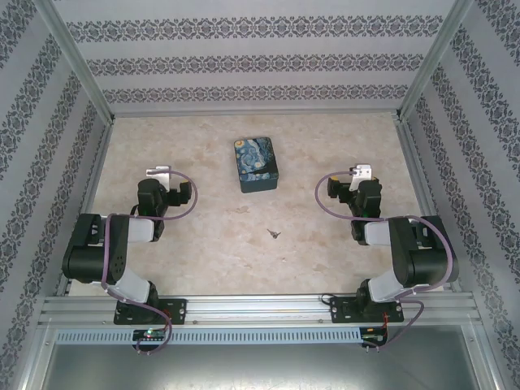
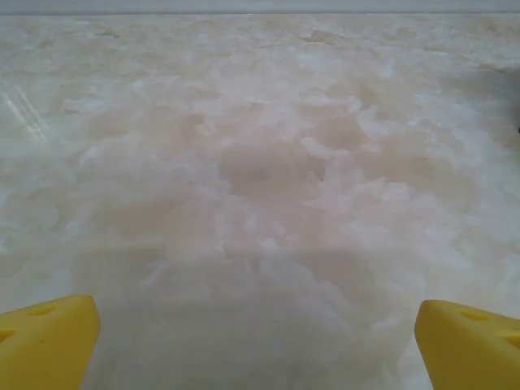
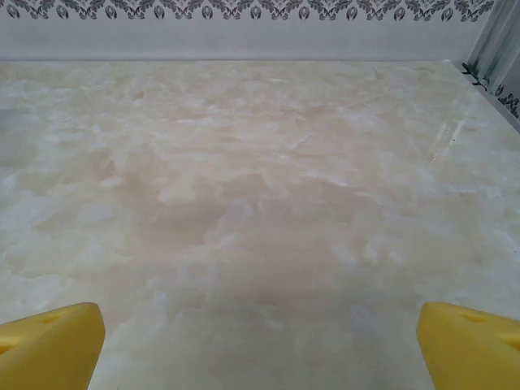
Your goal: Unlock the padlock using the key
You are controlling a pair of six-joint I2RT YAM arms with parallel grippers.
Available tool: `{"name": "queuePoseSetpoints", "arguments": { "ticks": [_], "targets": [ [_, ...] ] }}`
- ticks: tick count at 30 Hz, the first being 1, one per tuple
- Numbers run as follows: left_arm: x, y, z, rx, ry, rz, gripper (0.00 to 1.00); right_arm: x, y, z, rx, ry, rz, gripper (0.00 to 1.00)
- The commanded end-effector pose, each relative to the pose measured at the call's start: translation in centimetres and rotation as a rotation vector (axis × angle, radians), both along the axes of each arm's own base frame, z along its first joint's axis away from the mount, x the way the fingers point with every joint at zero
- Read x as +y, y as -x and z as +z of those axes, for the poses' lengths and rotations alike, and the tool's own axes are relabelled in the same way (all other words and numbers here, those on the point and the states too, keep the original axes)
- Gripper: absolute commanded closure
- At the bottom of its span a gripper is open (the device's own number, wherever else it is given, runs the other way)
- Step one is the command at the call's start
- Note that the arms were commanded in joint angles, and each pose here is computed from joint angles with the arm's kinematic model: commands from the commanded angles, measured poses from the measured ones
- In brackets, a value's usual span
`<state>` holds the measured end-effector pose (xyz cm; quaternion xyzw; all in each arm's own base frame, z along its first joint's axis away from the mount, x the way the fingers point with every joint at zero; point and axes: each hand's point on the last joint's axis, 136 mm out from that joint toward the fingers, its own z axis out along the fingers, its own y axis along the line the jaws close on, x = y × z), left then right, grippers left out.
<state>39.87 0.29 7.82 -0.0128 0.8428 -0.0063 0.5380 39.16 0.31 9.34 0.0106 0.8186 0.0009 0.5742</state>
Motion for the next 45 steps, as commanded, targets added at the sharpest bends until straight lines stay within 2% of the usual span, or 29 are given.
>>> {"name": "queuePoseSetpoints", "arguments": {
  "ticks": [1,25,34,36,38,39,45],
  "targets": [
    [0.3,0.0,0.3,-0.027,-0.016,-0.008,0.0,0.3,-0.6,1.3,-0.036,-0.002,0.022,0.02],
    [0.3,-0.1,0.5,-0.02,-0.015,-0.008,0.0,-0.2,-0.6,1.4,-0.038,-0.037,0.017,0.02],
    [0.4,-1.0,3.9,0.08,-0.001,0.001,0.0,-0.9,-0.3,4.2,0.005,-0.058,-0.03,0.02],
    [0.0,-1.2,4.7,0.096,0.032,-0.004,0.0,-1.2,-0.1,5.2,0.043,-0.111,-0.073,0.02],
    [-0.1,-1.6,5.4,0.109,0.07,0.009,0.0,-1.8,-0.1,6.2,0.063,-0.222,-0.157,0.02],
    [-0.2,-1.8,5.7,0.116,0.092,0.013,0.0,-1.5,-0.3,6.6,0.069,-0.278,-0.149,0.02],
    [-1.1,-3.8,7.9,0.157,0.215,0.064,0.0,4.4,-2.4,8.8,0.122,-0.599,0.075,0.02]
  ]
}}
